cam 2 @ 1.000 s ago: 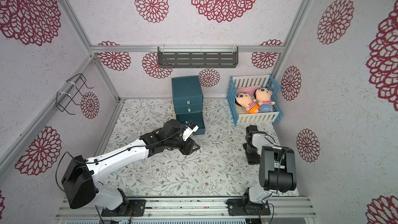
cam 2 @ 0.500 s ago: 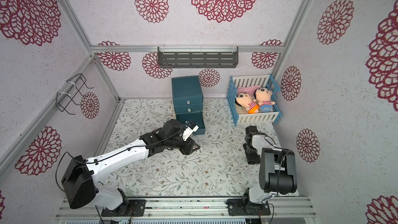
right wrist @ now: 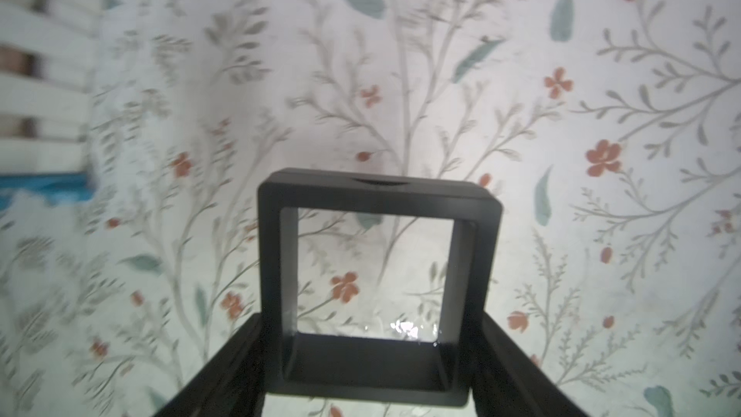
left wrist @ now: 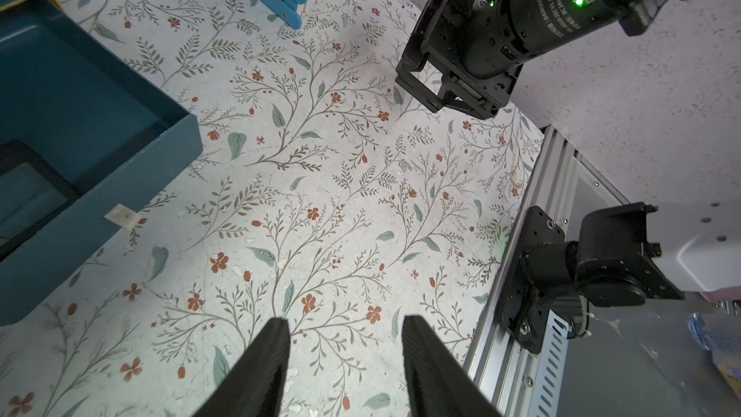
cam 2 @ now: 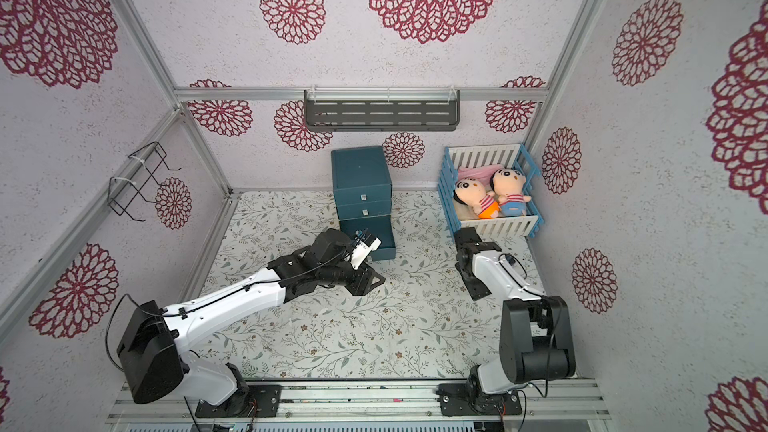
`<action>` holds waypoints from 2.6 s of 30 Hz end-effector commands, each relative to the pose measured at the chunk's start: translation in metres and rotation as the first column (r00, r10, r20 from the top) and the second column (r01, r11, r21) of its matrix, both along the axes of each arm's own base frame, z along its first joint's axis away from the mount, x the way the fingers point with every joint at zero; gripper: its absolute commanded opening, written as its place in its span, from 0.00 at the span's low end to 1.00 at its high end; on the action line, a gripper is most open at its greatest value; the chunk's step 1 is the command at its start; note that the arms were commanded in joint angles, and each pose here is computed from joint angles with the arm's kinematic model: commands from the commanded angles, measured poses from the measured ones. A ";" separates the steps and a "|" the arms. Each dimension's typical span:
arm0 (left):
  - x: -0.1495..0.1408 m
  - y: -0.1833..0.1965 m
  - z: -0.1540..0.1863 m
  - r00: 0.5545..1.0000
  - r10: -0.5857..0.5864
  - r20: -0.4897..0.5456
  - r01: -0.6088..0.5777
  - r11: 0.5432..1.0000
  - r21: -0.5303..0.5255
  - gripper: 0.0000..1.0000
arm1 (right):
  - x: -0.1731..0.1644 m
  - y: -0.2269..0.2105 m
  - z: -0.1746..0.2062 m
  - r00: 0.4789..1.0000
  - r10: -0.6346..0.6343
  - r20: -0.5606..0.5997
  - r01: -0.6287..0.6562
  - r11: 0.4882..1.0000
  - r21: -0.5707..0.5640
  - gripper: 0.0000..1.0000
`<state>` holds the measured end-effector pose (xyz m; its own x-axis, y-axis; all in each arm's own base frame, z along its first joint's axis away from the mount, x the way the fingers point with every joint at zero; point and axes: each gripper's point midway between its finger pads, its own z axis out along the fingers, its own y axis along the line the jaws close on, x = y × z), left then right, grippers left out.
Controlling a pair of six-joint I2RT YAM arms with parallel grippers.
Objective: Place the brooch boxes into the drawer by color
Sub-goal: Pick up the brooch box from the center of the board, then place the brooch box in the drawer.
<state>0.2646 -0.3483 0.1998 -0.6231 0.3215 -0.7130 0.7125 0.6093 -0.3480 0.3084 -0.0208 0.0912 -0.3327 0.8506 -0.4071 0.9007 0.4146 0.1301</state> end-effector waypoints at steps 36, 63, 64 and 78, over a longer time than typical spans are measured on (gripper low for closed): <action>0.069 0.164 0.042 0.740 0.668 -0.080 -0.673 0.732 -0.108 0.52 | 0.142 0.282 0.059 0.397 0.911 0.112 -0.877 0.413 -0.246 0.37; 0.071 0.155 0.044 0.764 0.638 -0.095 -0.645 0.754 -0.125 0.52 | 0.172 0.277 0.009 0.366 0.930 -0.026 -0.905 0.349 -0.242 0.38; 0.071 0.155 0.045 0.765 0.637 -0.096 -0.645 0.754 -0.128 0.52 | 0.172 0.276 0.006 0.368 0.929 -0.032 -0.906 0.350 -0.238 0.39; 0.069 0.155 0.046 0.761 0.640 -0.108 -0.649 0.747 -0.141 0.52 | 0.177 0.272 -0.015 0.378 0.921 -0.099 -0.914 0.353 -0.201 0.40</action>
<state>0.3327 -0.1942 0.2390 -0.6892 -0.2686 -0.6729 0.1437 0.8596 -0.4903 0.4779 0.2584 0.0669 -0.8522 -0.0794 -0.5172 -0.0767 0.9967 -0.0266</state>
